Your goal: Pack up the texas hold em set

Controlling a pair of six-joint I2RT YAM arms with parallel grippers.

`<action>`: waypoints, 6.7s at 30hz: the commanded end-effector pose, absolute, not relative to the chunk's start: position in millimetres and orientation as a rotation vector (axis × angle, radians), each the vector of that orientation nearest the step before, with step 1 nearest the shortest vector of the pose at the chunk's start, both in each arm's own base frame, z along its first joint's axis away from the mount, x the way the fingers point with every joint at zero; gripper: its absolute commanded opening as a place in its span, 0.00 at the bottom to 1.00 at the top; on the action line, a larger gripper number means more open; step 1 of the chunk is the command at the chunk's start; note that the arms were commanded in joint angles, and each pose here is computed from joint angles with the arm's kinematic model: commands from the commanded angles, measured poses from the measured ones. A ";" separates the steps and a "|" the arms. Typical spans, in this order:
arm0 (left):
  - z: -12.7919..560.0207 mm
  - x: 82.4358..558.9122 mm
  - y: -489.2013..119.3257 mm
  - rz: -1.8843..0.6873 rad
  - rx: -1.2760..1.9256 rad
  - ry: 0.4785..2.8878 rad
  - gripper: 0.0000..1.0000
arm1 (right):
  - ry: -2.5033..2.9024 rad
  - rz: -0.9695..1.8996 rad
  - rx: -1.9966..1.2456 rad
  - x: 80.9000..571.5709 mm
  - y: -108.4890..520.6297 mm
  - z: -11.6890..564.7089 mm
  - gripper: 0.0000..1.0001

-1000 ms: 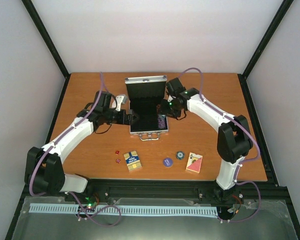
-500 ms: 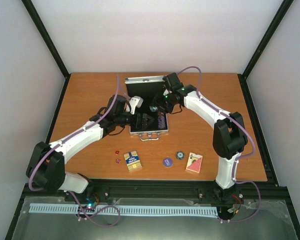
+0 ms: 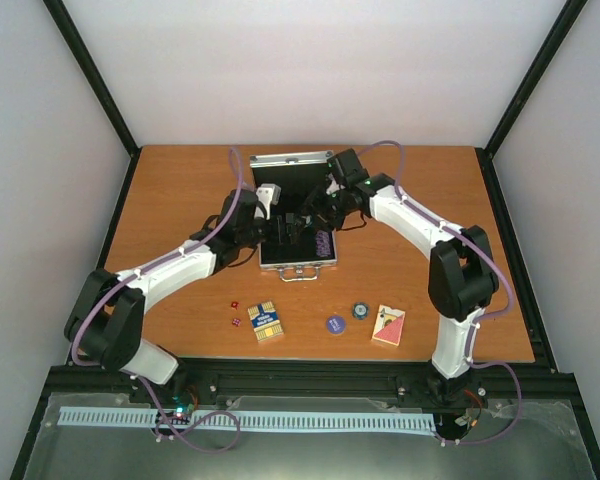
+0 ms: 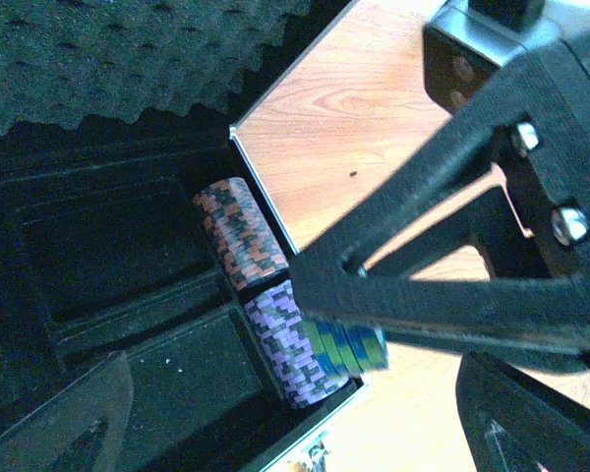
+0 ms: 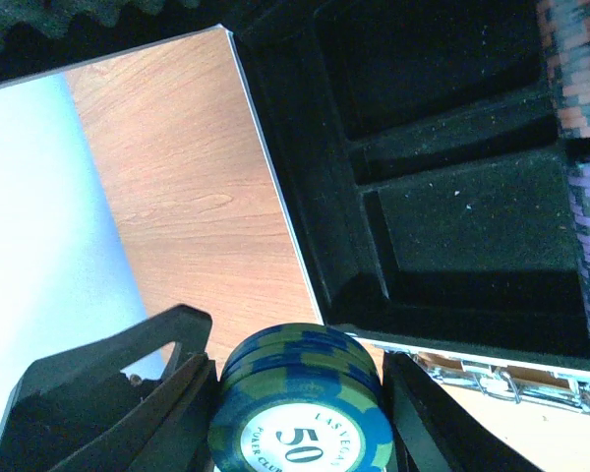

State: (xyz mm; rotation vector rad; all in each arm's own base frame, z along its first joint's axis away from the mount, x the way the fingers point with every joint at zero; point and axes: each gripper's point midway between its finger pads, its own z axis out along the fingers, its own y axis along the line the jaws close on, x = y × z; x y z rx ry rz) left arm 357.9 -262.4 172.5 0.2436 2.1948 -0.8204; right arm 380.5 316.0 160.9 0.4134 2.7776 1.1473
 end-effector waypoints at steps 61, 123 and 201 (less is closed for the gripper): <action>250.4 426.0 -276.3 -0.868 -0.042 1.908 0.62 | 2.651 1.428 0.443 394.0 341.5 236.5 0.03; 172.9 357.6 -218.1 -0.591 0.650 2.349 0.01 | 2.629 0.481 0.377 334.6 160.0 198.0 1.00; 40.0 437.4 -187.6 -0.002 1.695 2.196 0.01 | 2.732 0.370 0.409 320.9 111.8 147.2 1.00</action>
